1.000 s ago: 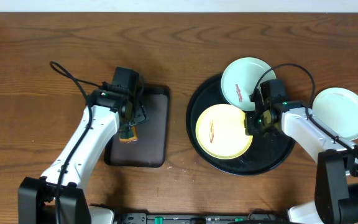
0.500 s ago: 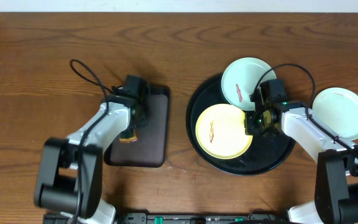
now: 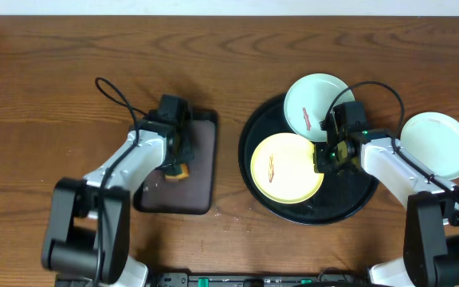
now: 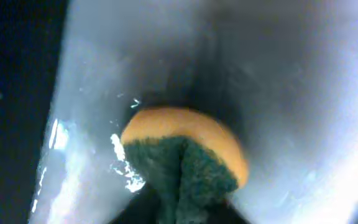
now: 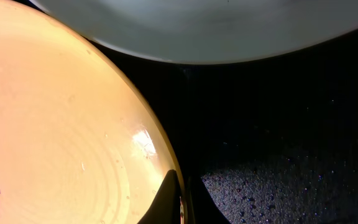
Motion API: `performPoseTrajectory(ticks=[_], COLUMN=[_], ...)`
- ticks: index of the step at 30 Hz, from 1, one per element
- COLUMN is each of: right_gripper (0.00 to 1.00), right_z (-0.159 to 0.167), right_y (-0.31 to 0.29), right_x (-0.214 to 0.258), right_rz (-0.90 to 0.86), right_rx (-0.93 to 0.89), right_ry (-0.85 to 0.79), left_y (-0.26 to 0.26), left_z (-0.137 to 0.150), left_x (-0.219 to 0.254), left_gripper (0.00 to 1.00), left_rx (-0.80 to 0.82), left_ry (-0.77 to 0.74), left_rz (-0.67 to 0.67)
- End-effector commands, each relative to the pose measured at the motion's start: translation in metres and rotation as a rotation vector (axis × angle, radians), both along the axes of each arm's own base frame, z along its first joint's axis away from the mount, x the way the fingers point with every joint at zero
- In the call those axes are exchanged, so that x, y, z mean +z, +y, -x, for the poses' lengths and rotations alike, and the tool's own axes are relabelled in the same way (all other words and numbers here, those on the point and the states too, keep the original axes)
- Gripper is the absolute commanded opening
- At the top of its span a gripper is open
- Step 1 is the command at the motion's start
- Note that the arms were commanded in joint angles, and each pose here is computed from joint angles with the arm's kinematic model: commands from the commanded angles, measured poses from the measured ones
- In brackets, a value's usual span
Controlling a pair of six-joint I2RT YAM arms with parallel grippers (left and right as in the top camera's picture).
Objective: Clean dirty plates on tray and stack at the side
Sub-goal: 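Grasp the sponge again with the left gripper and lift it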
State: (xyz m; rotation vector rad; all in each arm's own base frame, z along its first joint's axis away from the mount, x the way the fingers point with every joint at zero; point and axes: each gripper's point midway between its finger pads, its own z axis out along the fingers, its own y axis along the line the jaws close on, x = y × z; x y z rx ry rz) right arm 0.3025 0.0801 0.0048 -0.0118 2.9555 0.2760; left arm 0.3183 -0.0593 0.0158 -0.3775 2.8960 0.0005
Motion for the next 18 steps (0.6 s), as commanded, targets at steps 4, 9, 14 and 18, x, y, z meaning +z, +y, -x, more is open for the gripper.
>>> performPoseTrajectory(ticks=[4, 9, 14, 18], right_gripper=[0.01, 0.01, 0.01, 0.01], right_z=[-0.001, -0.001, -0.002, -0.002], right_y=[-0.005, -0.005, -0.005, -0.005], right_x=[-0.003, -0.003, -0.003, -0.003], right_rz=[0.037, 0.037, 0.037, 0.037], right_rx=[-0.027, -0.027, -0.028, -0.027], right_ry=[-0.002, -0.002, -0.003, -0.003], left_y=[-0.004, 0.002, -0.011, -0.010], left_z=[0.016, 0.042, 0.060, 0.058], left_x=[0.024, -0.003, -0.032, -0.034], left_gripper=[0.52, 0.51, 0.33, 0.07], left_rx=[-0.020, 0.043, 0.056, 0.048], left_ry=[0.017, 0.111, 0.168, 0.159], left_rz=[0.034, 0.026, 0.106, 0.103])
